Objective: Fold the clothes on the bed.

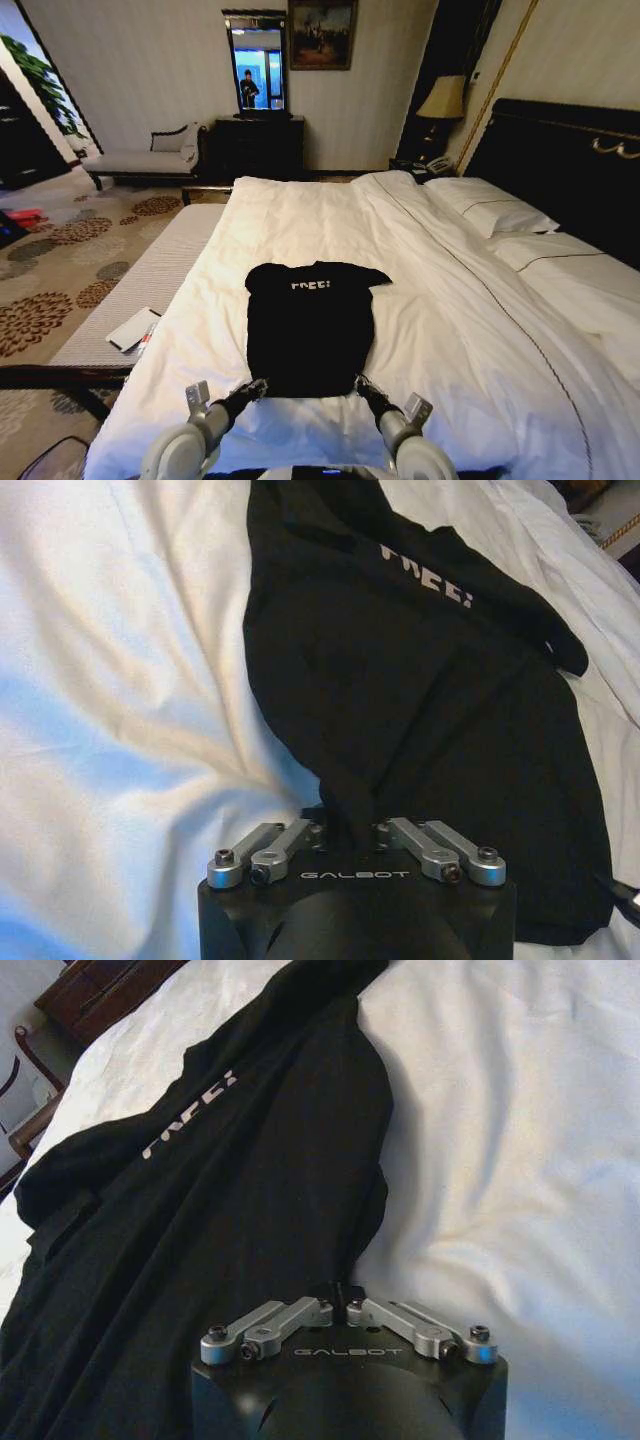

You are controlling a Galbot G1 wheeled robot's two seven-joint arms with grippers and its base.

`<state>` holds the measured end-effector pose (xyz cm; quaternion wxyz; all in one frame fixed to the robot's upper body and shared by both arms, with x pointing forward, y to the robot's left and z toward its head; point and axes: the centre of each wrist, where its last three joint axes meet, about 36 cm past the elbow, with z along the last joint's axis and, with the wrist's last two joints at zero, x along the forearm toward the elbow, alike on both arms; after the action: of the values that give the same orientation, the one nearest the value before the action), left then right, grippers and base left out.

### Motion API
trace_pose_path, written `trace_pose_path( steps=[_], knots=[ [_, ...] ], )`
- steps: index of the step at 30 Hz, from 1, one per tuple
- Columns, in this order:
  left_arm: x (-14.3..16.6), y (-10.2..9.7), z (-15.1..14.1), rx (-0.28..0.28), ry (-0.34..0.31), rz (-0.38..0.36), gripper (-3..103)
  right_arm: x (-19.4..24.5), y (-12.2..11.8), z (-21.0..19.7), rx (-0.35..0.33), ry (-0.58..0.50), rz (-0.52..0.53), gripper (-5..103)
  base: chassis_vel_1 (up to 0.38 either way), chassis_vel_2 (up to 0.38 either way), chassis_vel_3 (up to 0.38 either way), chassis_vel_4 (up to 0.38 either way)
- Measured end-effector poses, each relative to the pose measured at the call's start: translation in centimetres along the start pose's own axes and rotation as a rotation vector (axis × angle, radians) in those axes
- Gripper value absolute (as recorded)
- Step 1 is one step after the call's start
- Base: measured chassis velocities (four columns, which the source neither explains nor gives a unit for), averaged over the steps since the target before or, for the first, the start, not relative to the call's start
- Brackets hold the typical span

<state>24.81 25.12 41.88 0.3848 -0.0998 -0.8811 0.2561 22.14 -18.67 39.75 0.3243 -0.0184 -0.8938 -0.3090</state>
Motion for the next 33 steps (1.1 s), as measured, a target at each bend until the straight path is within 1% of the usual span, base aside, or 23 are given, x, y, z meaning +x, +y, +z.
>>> trace_pose_path(
  steps=[1,2,3,5,6,7,9,10,13,14,18,20,23,24,29,30,33],
  knots=[
    [0.0,0.0,0.0,0.000,0.000,0.000,19,0.0,0.0,0.0,0.000,0.000,0.000,2,0.000,0.000,0.000,0.000],
    [0.4,-0.1,0.1,-0.005,-0.004,-0.006,14,0.3,0.0,0.1,0.000,0.003,0.000,2,0.000,0.000,0.000,0.000],
    [0.9,-0.3,0.2,-0.011,-0.010,-0.016,14,0.7,0.0,0.3,0.000,0.009,0.000,2,0.000,0.000,0.000,0.000],
    [2.1,-0.7,0.3,-0.023,-0.018,-0.043,3,1.6,-0.1,0.8,0.003,0.022,0.003,0,0.000,0.000,0.000,0.000],
    [2.1,-0.7,0.3,-0.023,-0.018,-0.043,3,1.6,-0.1,0.8,0.003,0.022,0.003,0,0.000,0.000,0.000,0.000],
    [2.8,-0.8,0.3,-0.029,-0.016,-0.060,2,2.1,-0.2,1.1,0.008,0.030,0.007,0,0.000,0.000,0.000,0.000],
    [4.2,-1.0,0.3,-0.041,-0.007,-0.088,1,3.1,-0.4,1.8,0.019,0.039,0.014,0,0.000,0.000,0.000,0.000],
    [4.2,-1.0,0.3,-0.041,-0.007,-0.088,1,3.1,-0.4,1.8,0.019,0.039,0.014,0,0.000,0.000,0.000,0.000],
    [6.2,-1.3,0.0,-0.070,0.006,-0.116,1,4.7,-0.6,2.5,0.029,0.053,0.022,0,0.000,0.000,0.000,0.000],
    [6.2,-1.3,0.0,-0.070,0.006,-0.116,1,4.7,-0.6,2.5,0.029,0.053,0.022,0,0.000,0.000,0.000,0.000],
    [7.9,-1.1,-0.9,-0.122,0.021,-0.165,1,6.2,-0.3,2.3,0.038,0.057,0.032,0,0.000,0.000,0.000,0.000],
    [8.0,-1.1,-1.0,-0.129,0.026,-0.173,1,6.4,-0.3,2.3,0.038,0.058,0.034,0,0.000,0.000,0.000,0.000],
    [8.5,-0.8,-0.7,-0.154,0.056,-0.203,1,7.2,-0.4,2.3,0.039,0.065,0.051,0,0.000,0.000,0.000,0.000],
    [8.5,-0.8,-0.7,-0.154,0.056,-0.203,1,7.2,-0.4,2.3,0.039,0.065,0.051,0,0.000,0.000,0.000,0.000],
    [8.7,-0.2,1.2,-0.207,0.148,-0.260,1,8.5,-1.8,3.7,0.073,0.097,0.099,0,0.000,0.000,0.000,0.000],
    [8.7,-0.2,1.2,-0.207,0.148,-0.260,1,8.5,-1.8,3.7,0.073,0.097,0.099,0,0.000,0.000,0.000,0.000],
    [8.9,0.4,2.0,-0.227,0.187,-0.290,1,9.1,-2.3,4.6,0.089,0.115,0.113,0,0.000,0.000,0.000,0.000]
  ],
)
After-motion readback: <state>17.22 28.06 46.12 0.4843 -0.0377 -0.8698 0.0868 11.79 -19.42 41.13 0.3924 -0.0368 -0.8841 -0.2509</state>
